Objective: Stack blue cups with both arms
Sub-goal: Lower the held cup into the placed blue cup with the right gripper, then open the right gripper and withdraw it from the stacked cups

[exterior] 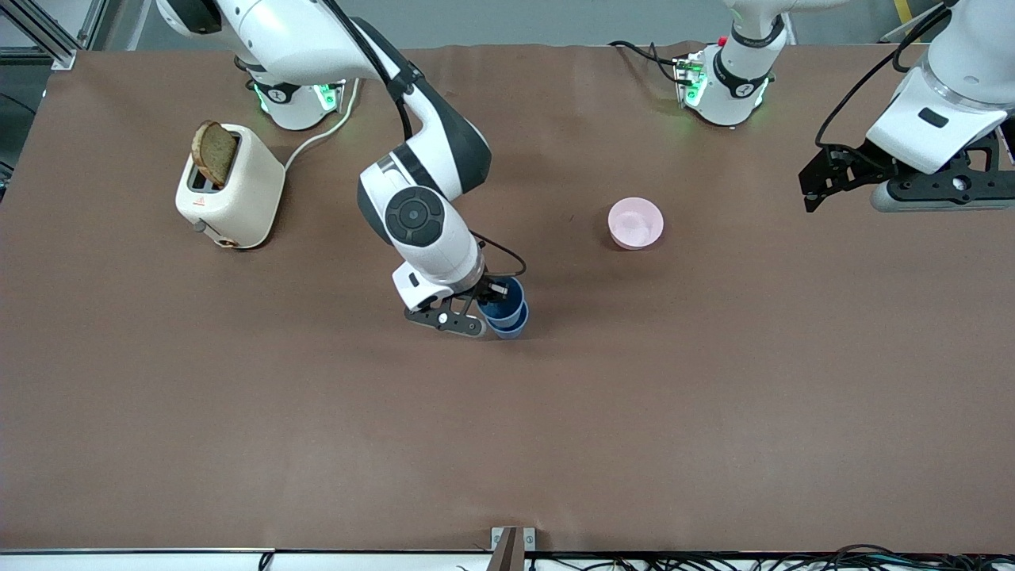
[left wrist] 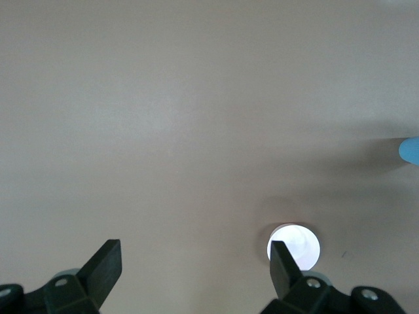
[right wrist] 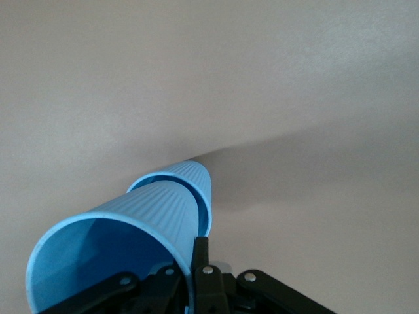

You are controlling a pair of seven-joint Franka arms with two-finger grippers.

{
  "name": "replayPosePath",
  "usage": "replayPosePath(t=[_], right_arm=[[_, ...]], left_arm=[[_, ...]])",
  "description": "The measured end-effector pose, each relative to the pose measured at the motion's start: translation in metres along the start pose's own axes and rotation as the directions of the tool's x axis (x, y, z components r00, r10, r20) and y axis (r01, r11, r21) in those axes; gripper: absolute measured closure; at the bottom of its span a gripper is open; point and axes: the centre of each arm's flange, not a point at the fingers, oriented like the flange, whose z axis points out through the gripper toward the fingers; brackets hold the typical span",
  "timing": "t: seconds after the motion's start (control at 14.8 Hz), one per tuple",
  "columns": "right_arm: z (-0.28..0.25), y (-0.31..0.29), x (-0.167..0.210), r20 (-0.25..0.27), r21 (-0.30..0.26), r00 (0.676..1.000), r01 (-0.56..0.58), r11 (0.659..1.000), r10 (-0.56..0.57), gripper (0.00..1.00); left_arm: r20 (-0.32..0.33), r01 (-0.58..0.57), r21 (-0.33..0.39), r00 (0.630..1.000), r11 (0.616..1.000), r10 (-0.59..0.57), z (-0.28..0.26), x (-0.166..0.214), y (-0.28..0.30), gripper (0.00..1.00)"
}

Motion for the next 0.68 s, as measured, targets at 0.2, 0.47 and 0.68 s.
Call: replayPosePath(t=[0.2, 0.47, 0.68], right_arm=[[0.0015, 0.0011, 0.0005, 0.001, -0.003, 1.000, -0.001, 1.000, 0.001, 0.96], [0.0039, -0.0012, -0.0033, 0.005, -0.005, 1.000, 0.005, 1.000, -0.005, 0.96], [0.0084, 0.0004, -0.0022, 0.009, -0.011, 1.000, 0.002, 1.000, -0.002, 0.93]], left_arm=[[0.000, 0.000, 0.000, 1.000, 1.000, 0.000, 0.0002, 0.0000, 0.0001, 0.00], [0.005, -0.001, 0.000, 1.000, 1.000, 0.001, 0.0029, 0.0009, 0.0007, 0.00], [0.009, -0.002, 0.000, 1.000, 1.000, 0.002, 0.0050, 0.0018, 0.0010, 0.00]])
